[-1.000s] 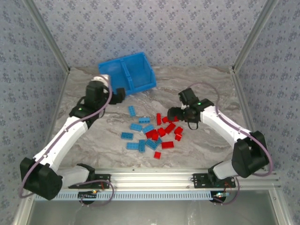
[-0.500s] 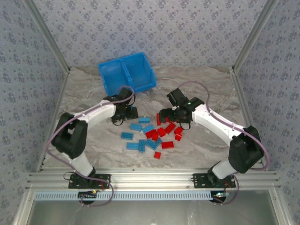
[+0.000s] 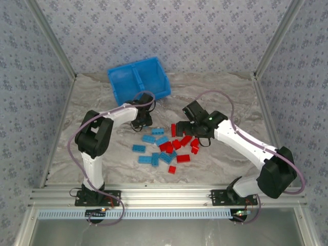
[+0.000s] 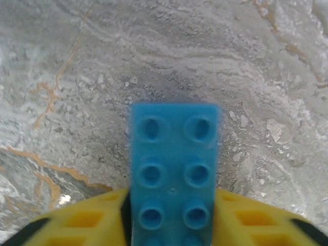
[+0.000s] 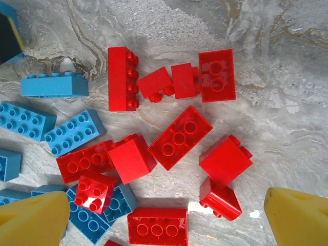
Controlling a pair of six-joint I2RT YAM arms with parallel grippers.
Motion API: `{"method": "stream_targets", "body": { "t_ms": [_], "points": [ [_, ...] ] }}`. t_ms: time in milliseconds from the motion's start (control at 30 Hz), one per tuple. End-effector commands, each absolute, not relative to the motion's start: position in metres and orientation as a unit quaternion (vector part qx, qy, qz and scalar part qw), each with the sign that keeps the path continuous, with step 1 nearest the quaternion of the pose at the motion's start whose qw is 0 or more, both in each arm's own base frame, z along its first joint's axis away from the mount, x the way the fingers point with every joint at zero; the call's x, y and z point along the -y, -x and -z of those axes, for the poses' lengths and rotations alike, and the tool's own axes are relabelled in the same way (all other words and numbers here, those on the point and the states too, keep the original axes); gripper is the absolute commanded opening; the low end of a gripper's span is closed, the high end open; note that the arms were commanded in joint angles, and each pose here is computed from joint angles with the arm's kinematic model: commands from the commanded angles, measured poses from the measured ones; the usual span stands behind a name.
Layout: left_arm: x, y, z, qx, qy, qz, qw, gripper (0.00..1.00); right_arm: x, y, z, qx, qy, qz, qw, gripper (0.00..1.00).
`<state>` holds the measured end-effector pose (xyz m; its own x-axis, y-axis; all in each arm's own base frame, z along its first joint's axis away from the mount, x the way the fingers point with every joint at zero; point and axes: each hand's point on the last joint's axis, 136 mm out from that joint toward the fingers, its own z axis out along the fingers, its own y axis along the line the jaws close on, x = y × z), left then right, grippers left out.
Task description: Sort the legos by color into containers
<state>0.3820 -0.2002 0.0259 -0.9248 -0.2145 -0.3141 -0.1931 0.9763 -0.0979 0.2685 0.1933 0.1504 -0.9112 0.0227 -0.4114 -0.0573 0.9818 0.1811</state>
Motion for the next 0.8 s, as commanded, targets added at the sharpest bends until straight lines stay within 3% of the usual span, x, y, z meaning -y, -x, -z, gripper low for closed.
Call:
{"method": "stream_targets", "body": {
  "t_ms": [0, 200, 367, 767],
  "points": [
    [0.202, -0.38, -0.038, -0.978, 0.102, 0.037, 0.179, 0.31, -0.181, -0.264, -0.155, -0.973, -0.009, -0.077, 0.218, 1.0],
    [0.194, -0.379, -0.113, -0.965, 0.085, 0.039, 0.243, 0.27, -0.183, -0.265, -0.162, -0.97, -0.014, -0.082, 0.229, 1.0],
    [0.161, -0.406, -0.186, -0.943, 0.077, -0.035, 0.322, 0.27, -0.184, -0.264, -0.167, -0.967, -0.015, -0.083, 0.239, 1.0],
    [0.112, -0.523, -0.188, -0.93, 0.123, -0.066, 0.34, 0.29, -0.176, -0.249, -0.173, -0.964, -0.02, -0.079, 0.253, 1.0]
  ]
}}
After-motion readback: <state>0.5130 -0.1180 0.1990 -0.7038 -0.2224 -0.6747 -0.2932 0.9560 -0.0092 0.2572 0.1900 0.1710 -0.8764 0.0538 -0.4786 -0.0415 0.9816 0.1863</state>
